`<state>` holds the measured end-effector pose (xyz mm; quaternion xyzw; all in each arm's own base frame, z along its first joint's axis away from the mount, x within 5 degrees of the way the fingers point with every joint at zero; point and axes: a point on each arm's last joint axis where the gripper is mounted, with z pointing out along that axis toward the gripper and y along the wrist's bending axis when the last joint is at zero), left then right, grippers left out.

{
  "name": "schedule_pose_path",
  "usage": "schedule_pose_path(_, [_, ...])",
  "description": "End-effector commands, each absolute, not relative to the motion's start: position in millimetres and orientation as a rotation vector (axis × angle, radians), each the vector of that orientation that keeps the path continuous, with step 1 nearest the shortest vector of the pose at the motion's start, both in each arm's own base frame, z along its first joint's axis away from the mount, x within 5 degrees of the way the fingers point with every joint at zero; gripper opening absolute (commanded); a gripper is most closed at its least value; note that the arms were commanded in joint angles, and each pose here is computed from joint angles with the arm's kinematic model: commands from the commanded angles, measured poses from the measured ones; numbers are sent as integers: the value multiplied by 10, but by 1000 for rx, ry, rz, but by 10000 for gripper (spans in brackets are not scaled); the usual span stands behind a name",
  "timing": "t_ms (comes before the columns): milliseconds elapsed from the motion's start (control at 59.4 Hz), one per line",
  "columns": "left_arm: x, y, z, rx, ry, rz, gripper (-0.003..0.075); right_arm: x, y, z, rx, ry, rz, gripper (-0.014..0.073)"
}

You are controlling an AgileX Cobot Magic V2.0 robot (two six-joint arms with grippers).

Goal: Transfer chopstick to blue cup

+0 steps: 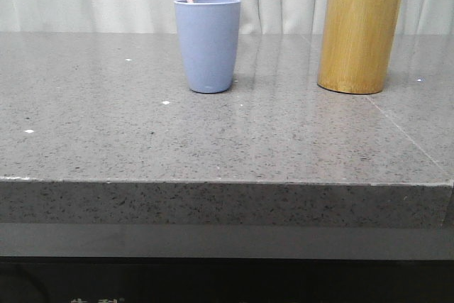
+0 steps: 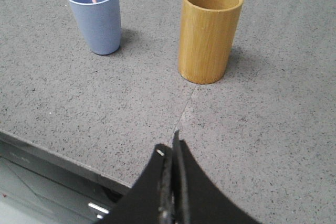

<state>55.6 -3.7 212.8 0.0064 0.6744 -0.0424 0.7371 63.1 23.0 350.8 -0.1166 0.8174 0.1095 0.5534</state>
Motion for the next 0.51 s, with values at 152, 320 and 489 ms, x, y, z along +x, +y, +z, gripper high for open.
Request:
schedule_pose_path(152, [528,-27,2185,1,1385,-95,-19,609,83,3007,-54,1610,141,-69])
schedule_pose_path(320, [528,-27,2185,1,1385,-95,-19,571,27,2491,12,1508,83,-69])
schedule_pose_path(489, [528,-27,2185,1,1385,-95,-19,559,11,2153,28,1445,67,-69])
